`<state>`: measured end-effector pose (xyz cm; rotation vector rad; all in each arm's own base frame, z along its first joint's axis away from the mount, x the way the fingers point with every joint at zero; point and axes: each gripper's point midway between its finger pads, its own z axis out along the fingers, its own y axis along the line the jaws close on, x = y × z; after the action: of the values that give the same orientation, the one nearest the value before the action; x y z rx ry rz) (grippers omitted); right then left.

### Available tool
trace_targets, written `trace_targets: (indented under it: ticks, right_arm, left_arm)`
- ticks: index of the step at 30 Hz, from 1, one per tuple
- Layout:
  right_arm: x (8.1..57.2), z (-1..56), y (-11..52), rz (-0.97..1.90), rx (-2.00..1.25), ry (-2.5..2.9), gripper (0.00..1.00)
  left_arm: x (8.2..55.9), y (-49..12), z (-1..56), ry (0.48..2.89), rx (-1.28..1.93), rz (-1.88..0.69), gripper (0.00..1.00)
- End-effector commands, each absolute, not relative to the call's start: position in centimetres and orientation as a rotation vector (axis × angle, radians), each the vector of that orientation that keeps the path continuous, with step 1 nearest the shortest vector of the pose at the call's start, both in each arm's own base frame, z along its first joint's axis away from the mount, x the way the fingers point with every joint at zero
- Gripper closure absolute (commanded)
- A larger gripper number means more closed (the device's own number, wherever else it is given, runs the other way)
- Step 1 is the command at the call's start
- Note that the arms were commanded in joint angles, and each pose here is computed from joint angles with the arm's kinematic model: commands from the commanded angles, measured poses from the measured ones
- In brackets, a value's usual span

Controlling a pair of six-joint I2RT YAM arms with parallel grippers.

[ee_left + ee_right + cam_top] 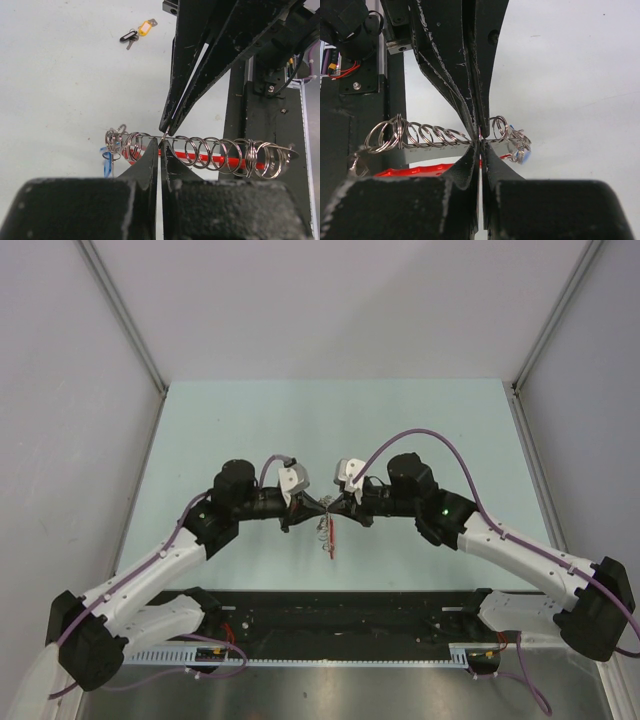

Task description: Put the keys on the keyring

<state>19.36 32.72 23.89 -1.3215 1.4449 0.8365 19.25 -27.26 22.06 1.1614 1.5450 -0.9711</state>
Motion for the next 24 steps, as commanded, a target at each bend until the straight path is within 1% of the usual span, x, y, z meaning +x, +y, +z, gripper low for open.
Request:
trace_targets:
  ticks: [1, 4, 5, 8, 16, 22, 24]
  right_arm:
    - [18.5, 26.8, 33.4, 0.862, -1.311, 1.320, 1.00]
    - [18.3, 26.6, 33.5, 0.868, -1.324, 1.318, 1.00]
    - [18.2, 26.6, 33.6, 0.870, -1.328, 1.314, 1.00]
    - [18.1, 26.7, 33.7, 0.869, -1.332, 1.306, 1.00]
    - [17.7, 26.9, 33.8, 0.878, -1.341, 1.290, 1.00]
    - [17.3, 26.6, 34.1, 0.892, -1.366, 1.282, 1.00]
    - [17.2, 26.5, 34.2, 0.894, -1.375, 1.281, 1.00]
  left_arm:
    - [18.7, -27.7, 23.6, 1.447, 1.156, -1.002, 1.00]
    - [18.1, -28.0, 23.6, 1.439, 1.176, -1.047, 1.00]
    - [17.9, -28.1, 23.6, 1.432, 1.187, -1.063, 0.96]
    - [17.1, -28.4, 23.6, 1.417, 1.224, -1.117, 0.90]
    - [17.0, -28.5, 23.4, 1.429, 1.244, -1.117, 0.90]
    - [16.7, -28.6, 23.4, 1.419, 1.252, -1.126, 0.84]
    - [16.6, -28.7, 23.4, 1.413, 1.261, -1.136, 0.83]
